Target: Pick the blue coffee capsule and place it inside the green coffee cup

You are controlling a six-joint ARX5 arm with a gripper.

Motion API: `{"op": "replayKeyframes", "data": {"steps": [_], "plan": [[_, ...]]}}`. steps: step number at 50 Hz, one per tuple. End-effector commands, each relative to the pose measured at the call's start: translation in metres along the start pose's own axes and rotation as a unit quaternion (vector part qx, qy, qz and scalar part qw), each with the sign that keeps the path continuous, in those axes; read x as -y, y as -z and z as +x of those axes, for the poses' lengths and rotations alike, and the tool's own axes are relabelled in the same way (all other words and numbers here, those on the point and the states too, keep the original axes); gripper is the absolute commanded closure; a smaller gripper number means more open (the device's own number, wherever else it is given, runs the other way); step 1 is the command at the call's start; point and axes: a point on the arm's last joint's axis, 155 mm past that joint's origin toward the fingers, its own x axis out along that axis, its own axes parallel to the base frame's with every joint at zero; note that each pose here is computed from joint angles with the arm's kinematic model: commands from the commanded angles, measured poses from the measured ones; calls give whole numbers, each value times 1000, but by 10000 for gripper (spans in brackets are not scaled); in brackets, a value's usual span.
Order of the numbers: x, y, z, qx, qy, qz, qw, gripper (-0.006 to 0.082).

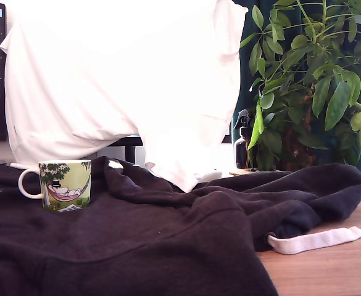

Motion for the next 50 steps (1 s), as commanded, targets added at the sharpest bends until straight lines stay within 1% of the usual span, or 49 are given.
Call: {"op": "replayKeyframes", "data": {"steps": [1, 19, 37, 50], "plan": [[0, 16, 3, -17, 5, -3, 1000, 85], [7, 35, 17, -59, 21, 9, 998, 85], [-8, 75, 30, -129, -6, 7, 992, 86], [-15, 97, 42, -190, -19, 18, 982, 86]]}}
